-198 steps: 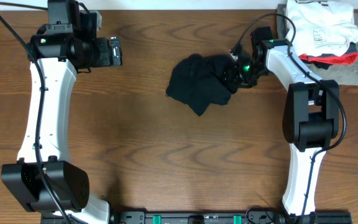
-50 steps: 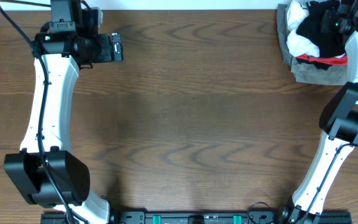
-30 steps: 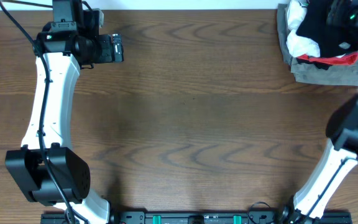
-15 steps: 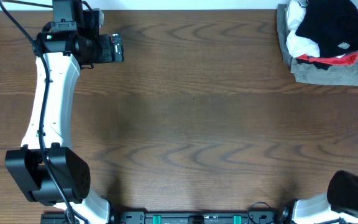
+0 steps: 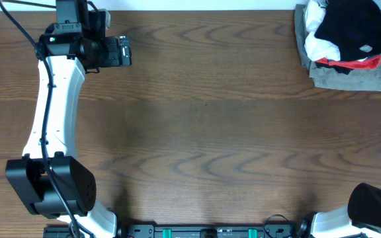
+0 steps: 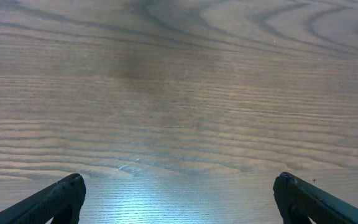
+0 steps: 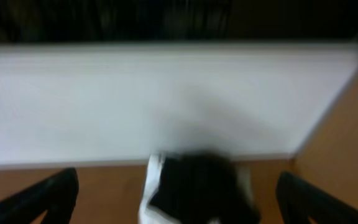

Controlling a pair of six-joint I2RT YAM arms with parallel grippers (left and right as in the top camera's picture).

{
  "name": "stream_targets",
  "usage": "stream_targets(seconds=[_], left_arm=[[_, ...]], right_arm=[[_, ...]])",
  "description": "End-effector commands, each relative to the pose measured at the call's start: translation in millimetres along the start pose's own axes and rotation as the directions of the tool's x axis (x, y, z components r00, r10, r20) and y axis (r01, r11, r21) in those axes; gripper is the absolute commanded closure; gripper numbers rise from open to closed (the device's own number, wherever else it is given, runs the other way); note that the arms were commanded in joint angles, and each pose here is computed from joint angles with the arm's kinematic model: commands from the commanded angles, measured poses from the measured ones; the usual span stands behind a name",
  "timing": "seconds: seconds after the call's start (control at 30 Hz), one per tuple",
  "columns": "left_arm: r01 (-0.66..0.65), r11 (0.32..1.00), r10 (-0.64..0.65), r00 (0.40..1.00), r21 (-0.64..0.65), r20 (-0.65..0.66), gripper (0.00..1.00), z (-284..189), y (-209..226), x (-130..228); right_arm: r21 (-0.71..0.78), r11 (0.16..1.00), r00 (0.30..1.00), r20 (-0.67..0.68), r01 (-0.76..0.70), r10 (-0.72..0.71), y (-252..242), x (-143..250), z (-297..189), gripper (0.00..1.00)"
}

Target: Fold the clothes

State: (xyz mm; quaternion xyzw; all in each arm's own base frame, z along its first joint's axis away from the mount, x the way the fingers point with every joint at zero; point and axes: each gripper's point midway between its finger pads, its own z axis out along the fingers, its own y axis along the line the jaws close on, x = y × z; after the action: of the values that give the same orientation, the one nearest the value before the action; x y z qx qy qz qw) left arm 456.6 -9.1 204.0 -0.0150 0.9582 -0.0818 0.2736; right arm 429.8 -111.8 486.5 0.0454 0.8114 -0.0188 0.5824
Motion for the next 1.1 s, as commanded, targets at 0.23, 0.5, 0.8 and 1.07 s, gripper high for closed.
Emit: stream_targets(seconds=[0.23, 0.5, 0.8, 1.07], left_arm=[[-0.010, 1.000, 0.010, 1.000, -0.015, -0.016, 0.02, 5.8, 5.4, 3.4], [-0.010, 1.000, 0.010, 1.000, -0.015, -0.016, 0.02, 5.8, 5.4, 3.4], [-0.010, 1.000, 0.010, 1.000, -0.015, -0.016, 0.02, 5.8, 5.4, 3.4], [-0.010, 1.000, 0.010, 1.000, -0.015, -0.016, 0.02, 5.8, 5.4, 3.5]], right_arm=[[0.043, 0.998, 0.998, 0.017, 0.055, -0.056, 36.3, 11.9, -67.9, 0.01], [-0.096, 0.991, 0.991, 0.106, 0.095, -0.085, 77.6, 92.3, -69.6, 0.01], [-0.135, 0.986, 0.995, 0.048, 0.097, -0.091, 87.7, 245.5, -68.7, 0.01], [-0.114, 0.986, 0.975, 0.201, 0.120, -0.095, 85.6, 316.4, -66.7, 0.01]])
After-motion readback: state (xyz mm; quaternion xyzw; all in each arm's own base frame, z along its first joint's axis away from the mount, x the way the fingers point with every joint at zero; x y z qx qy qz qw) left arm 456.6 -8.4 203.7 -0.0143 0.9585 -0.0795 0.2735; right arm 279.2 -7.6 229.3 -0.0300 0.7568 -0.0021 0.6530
